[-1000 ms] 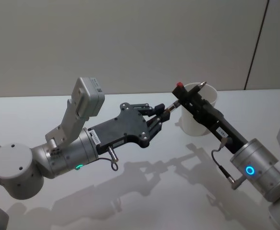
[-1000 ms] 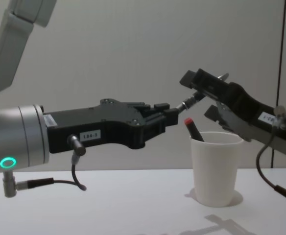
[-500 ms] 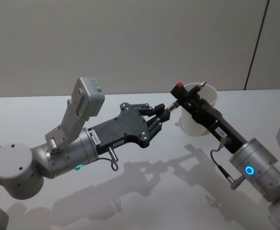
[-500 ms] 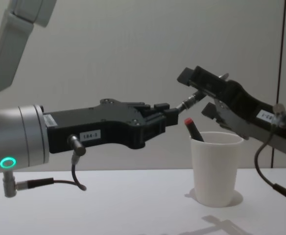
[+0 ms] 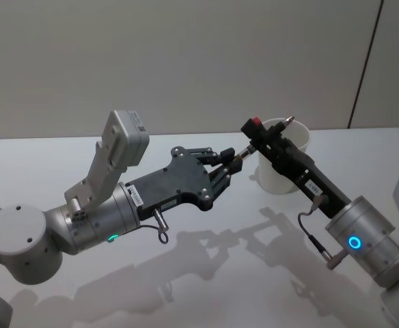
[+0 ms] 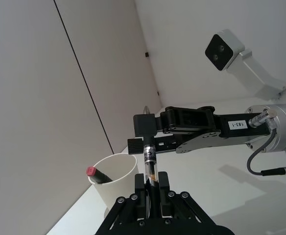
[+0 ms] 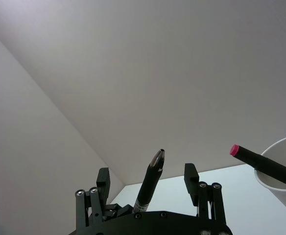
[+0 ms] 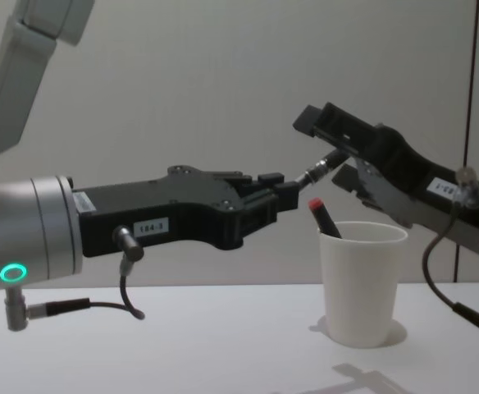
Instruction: Place the pen into the pen holder.
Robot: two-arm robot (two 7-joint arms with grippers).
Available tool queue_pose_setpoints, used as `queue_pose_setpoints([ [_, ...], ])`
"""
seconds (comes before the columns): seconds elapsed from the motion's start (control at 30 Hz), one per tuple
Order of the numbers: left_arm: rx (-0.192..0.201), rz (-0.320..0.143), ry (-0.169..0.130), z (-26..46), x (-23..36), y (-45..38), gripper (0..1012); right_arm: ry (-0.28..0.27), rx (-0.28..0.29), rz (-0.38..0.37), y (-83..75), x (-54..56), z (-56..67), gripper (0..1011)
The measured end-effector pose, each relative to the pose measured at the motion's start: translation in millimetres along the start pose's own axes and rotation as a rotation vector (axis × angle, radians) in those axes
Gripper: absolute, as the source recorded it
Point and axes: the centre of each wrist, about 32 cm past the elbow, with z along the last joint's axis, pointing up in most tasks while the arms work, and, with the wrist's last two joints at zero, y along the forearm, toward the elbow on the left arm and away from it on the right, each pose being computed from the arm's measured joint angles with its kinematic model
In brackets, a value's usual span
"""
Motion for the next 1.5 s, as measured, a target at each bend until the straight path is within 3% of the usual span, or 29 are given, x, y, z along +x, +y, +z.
queue_pose_setpoints([
  [0.4,0.0,0.0,0.0,0.0,0.0,0.0,160,0.002,0.003,0.008,0.8,-0.7,0.1,683],
  [0.8,0.0,0.0,0.0,0.0,0.0,0.0,160,0.003,0.004,0.011,1.2,-1.0,0.0,254],
  [0.97,0.0,-0.001,0.0,-0.1,0.0,0.0,160,0.003,0.004,0.014,1.3,-1.1,0.0,147],
  [1.37,0.0,0.0,0.0,0.0,0.0,0.0,163,0.003,0.003,0.012,1.1,-0.9,0.0,144],
  [1.5,-0.001,0.0,-0.001,0.0,0.1,0.0,256,0.003,0.003,0.011,1.0,-0.8,0.0,143],
])
